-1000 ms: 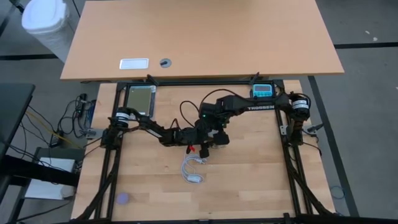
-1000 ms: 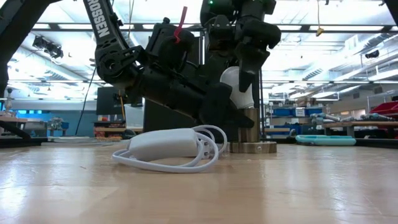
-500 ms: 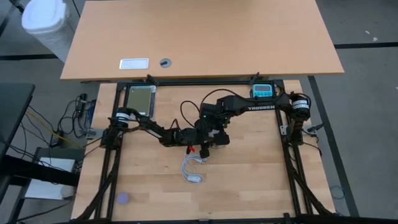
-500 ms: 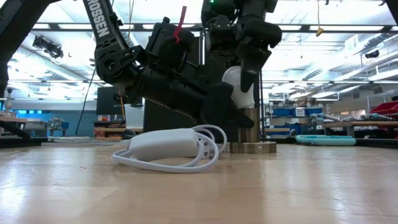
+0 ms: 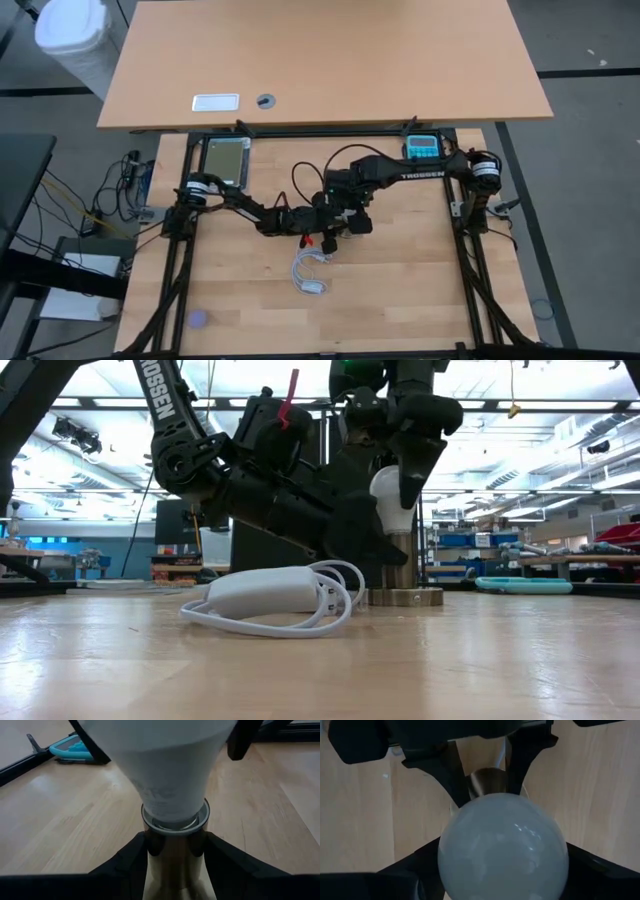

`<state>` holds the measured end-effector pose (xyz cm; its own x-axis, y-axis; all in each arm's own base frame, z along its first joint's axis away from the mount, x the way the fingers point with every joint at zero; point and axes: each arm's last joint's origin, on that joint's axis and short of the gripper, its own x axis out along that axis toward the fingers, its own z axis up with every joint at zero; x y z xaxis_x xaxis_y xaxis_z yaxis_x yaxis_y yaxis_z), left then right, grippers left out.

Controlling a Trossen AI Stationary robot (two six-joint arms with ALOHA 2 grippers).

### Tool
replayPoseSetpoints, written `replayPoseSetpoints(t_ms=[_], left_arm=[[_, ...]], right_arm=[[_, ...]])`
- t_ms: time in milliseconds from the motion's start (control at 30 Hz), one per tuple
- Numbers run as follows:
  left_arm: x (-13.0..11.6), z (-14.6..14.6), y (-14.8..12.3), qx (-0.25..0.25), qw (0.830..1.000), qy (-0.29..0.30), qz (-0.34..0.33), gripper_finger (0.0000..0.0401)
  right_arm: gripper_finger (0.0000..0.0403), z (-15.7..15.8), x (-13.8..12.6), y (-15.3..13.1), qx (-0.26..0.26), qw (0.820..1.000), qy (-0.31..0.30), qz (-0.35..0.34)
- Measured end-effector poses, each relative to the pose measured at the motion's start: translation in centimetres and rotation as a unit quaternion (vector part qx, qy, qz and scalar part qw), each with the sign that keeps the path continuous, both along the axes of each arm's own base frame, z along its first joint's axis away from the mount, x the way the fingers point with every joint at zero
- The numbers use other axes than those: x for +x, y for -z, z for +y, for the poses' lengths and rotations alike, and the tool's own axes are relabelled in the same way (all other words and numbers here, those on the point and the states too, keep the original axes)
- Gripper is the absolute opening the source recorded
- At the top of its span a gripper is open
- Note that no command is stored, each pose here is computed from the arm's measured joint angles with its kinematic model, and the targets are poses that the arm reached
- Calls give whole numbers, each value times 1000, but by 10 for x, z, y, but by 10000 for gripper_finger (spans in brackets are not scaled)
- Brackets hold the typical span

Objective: Screw lightbulb
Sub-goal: Insert the white lightbulb into the silver lamp

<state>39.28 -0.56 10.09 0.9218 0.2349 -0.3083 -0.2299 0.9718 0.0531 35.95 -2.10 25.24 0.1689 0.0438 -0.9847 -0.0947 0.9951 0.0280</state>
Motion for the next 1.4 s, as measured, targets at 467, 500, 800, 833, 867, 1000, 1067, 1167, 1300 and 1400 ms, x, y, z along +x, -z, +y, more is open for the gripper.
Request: replayPoseSetpoints(t_ms=[467,500,800,833,867,1000,1067,1167,1300,1400], left_arm=[[0,0,0,-7,1000,-9,-3,175],[0,0,0,-7,1000,-9,-3,175],[0,0,0,-10,1000,-11,-5,175],[0,1,0,-10,1000,-15,-5,175],[0,1,0,-10,1000,-21,-6,175],[0,3,0,-13,999,-37,-7,175],[0,3,0,-14,999,-38,-8,175],[0,3,0,-16,999,-38,-9,175],[0,3,0,-18,999,-37,-9,175],[0,3,0,-18,999,-37,-9,175]], right_arm=[[281,13,0,0,-27,1000,-11,4],[281,13,0,0,-27,1000,-11,2],[288,13,2,0,-22,1000,15,-3],[291,14,1,0,-13,1000,25,-2],[295,14,1,1,-4,999,37,1],[302,15,1,1,-7,997,74,6],[301,15,1,1,-16,996,89,2],[294,15,3,1,-16,994,105,-4],[289,11,2,1,-14,993,114,-3],[292,6,1,1,-16,994,107,0]])
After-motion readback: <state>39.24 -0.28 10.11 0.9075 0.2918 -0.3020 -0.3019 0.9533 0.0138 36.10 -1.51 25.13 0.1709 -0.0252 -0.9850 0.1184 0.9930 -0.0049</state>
